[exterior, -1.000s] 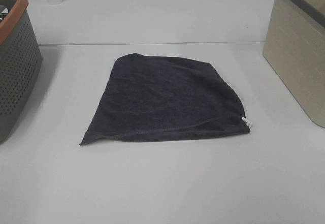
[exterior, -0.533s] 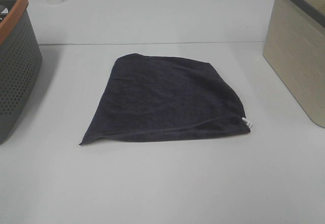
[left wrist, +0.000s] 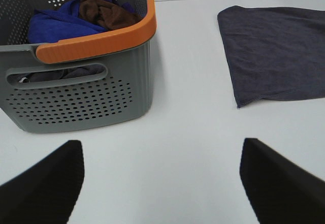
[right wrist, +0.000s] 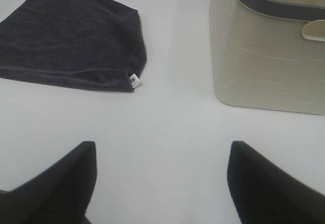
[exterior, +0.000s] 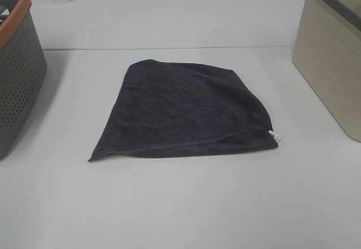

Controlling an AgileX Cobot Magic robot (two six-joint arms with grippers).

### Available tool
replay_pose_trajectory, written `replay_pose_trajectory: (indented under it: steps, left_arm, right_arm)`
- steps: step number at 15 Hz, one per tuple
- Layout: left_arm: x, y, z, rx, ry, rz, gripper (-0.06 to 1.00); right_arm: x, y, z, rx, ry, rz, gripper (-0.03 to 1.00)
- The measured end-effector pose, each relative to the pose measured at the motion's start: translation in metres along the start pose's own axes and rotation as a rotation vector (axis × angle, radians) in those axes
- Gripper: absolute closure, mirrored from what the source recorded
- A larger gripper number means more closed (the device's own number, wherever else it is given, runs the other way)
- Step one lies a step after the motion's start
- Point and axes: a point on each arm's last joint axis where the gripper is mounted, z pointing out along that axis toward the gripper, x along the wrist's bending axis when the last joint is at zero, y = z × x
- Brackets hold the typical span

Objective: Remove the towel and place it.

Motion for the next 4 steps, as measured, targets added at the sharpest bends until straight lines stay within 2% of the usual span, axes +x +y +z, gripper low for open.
replay_pose_trajectory:
  steps: [4]
  left_arm:
    - [-0.0001,0.0000,0.0000,0.000,0.018,-0.009,0.16]
  right_arm:
    - [0.0000,0.0000,0.0000,0.000,0.000,0.000,0.25]
